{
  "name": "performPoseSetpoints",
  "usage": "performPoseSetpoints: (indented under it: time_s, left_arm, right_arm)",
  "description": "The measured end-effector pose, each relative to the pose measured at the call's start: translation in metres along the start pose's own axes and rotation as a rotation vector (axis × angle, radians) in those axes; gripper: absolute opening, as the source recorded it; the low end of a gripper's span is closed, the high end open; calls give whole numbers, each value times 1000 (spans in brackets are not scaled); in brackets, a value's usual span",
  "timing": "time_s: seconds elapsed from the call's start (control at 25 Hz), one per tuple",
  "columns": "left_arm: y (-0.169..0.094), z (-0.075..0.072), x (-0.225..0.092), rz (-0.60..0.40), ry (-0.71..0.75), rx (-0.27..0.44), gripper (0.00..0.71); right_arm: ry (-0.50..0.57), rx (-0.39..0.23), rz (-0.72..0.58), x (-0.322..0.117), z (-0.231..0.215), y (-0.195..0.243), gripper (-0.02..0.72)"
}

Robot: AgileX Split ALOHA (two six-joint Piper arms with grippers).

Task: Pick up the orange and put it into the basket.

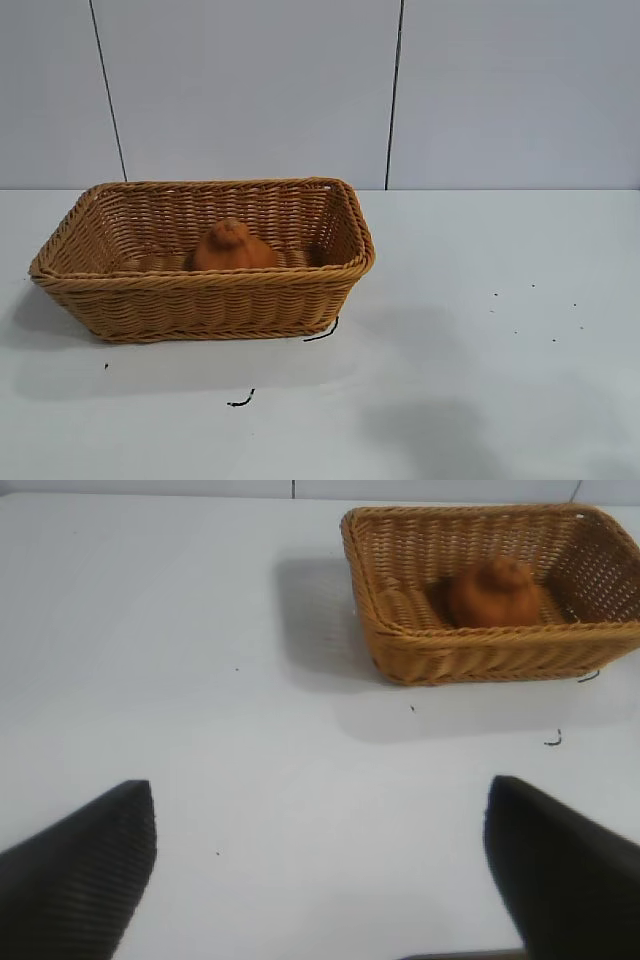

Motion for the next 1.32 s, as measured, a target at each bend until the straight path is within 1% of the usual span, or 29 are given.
performPoseSetpoints:
  time_s: [0.04, 0.2, 0.44, 0.64, 0.76, 0.84, 1.32]
  left_arm:
    - [0, 0, 0, 0, 0, 0, 639]
    - [0, 0, 0, 0, 0, 0, 639]
    - [0, 0, 0, 0, 0, 0, 639]
    - [0, 0, 0, 0, 0, 0, 639]
    - [0, 0, 0, 0, 0, 0, 639]
    - [0, 0, 0, 0, 0, 0, 639]
    - [0, 0, 0, 0, 0, 0, 639]
  right_arm:
    - [-1, -1, -14, -8, 1, -3, 695]
    - [-8, -16, -168, -18, 3, -23, 695]
    - [-13, -33, -334, -34, 5, -43, 695]
    - [-19, -49, -497, -50, 8, -61, 695]
    - [-25, -68, -583, -61, 8, -70, 695]
    - [-21, -74, -603, -63, 8, -71, 695]
    - [-7, -75, -603, -63, 7, -71, 695]
Point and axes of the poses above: a point on each arm's last joint axis where the gripper is mounted, y pointing out along that axis toward the gripper, z along the wrist's bending axis when the last joint is at zero, x = y × z, the point moved 2 cm from there along y, pointing out along that axis toward the gripper, and after that the axes turned 5 degrees about -y, right-handed, at the moved point
